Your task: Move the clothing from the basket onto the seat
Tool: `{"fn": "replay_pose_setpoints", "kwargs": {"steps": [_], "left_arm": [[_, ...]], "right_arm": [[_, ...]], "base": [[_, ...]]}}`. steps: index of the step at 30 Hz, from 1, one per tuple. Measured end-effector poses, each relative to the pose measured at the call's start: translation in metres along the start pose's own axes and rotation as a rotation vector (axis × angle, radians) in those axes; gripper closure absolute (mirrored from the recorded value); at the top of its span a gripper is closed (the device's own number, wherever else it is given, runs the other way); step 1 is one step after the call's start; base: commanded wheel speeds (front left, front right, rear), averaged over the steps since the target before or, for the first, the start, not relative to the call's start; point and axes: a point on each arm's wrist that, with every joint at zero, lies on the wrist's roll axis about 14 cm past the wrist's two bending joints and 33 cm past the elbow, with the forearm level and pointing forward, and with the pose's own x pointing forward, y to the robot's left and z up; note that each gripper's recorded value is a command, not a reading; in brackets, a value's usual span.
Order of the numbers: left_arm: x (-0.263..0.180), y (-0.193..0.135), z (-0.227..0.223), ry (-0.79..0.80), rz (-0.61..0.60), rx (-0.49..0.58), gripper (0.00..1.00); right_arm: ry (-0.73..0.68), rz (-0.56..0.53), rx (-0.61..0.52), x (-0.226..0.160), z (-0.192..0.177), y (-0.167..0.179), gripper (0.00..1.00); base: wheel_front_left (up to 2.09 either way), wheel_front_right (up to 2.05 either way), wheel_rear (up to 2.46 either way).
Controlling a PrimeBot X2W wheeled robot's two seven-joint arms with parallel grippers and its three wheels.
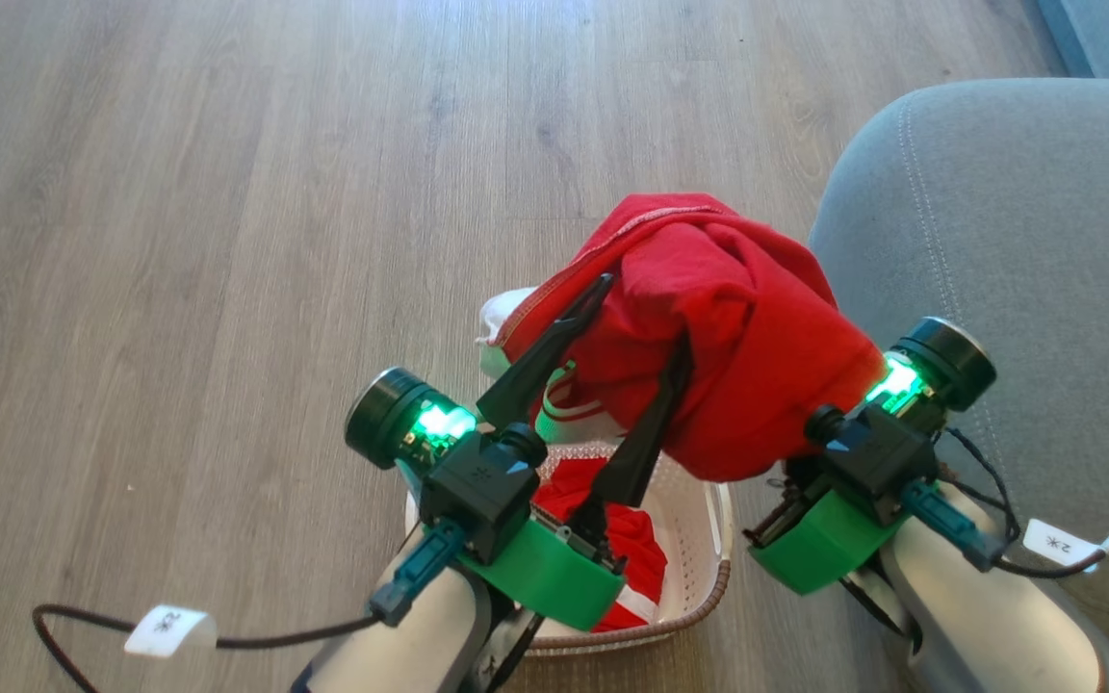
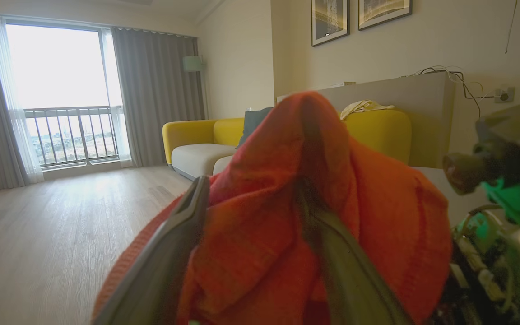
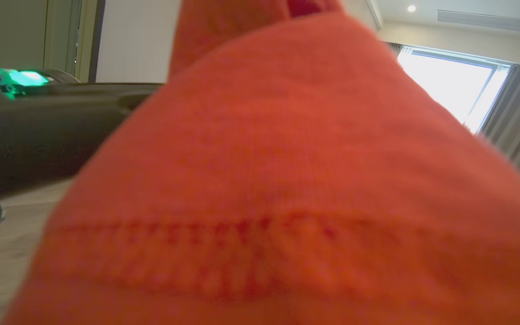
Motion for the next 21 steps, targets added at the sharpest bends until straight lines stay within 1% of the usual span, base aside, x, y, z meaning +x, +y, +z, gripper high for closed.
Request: {"fn": "replay_pose_setpoints", "kwargs": {"steps": [10, 16, 21], "left_arm": [[-0.001, 0.007, -0.004, 0.013, 0.021, 0.009, 0.0], [-0.004, 0.008, -0.018, 0.055, 0.012, 0.045, 0.0], [-0.006, 0.01, -0.029, 0.088, 0.014, 0.062, 0.0]], "right_arm": [[0.001, -0.052, -0.008, -0.001, -0.001, -0.015, 1.0], [0.008, -0.102, -0.046, -0.005, -0.001, -0.032, 1.0], [0.04, -0.149, -0.072, -0.016, -0.008, -0.044, 1.0]], "base": [[0.0, 0.0, 0.0], [0.0, 0.0, 0.0], [0.0, 0.0, 0.0]]}}
